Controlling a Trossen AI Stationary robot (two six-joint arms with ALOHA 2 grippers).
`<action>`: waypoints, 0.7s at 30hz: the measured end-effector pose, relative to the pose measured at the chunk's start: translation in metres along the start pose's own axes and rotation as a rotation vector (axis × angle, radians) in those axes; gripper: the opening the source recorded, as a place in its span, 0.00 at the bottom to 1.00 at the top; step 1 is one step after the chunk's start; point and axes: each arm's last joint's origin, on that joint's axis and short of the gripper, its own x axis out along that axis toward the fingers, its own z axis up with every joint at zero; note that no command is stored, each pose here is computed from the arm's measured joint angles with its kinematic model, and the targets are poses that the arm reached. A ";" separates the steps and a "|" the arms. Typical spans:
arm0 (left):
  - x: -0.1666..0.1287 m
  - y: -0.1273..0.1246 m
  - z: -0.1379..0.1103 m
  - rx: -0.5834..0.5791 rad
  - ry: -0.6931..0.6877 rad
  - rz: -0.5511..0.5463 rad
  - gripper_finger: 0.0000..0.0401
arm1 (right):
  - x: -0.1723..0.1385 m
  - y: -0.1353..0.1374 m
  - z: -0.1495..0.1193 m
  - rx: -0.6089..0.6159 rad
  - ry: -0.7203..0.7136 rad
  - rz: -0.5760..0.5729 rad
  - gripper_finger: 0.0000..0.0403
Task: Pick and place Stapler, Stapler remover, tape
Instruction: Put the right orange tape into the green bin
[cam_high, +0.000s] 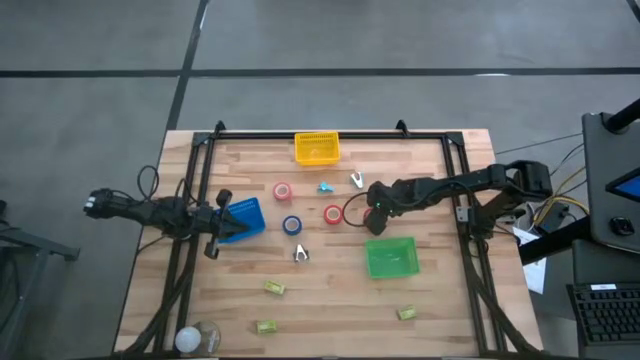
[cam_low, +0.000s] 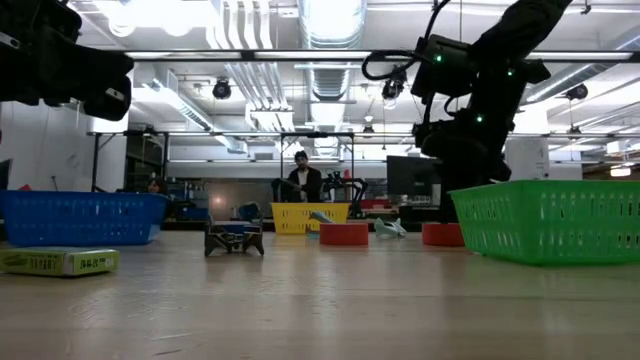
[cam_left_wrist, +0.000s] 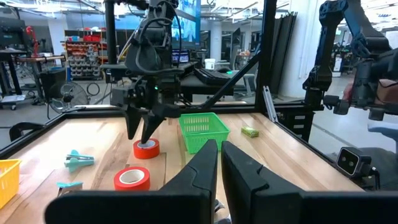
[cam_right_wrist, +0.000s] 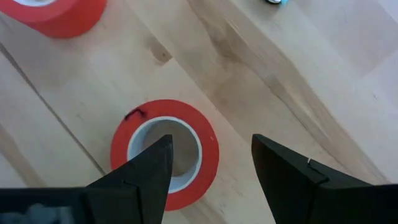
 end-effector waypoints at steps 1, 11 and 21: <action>0.000 0.000 0.000 0.000 0.000 -0.001 0.06 | 0.002 0.000 0.000 -0.002 0.005 -0.004 0.51; 0.000 0.000 0.000 0.000 0.000 0.000 0.06 | 0.014 0.002 -0.003 -0.006 0.037 -0.016 0.40; 0.000 0.000 0.000 0.000 0.000 0.000 0.06 | 0.011 0.002 -0.001 -0.007 0.026 -0.004 0.18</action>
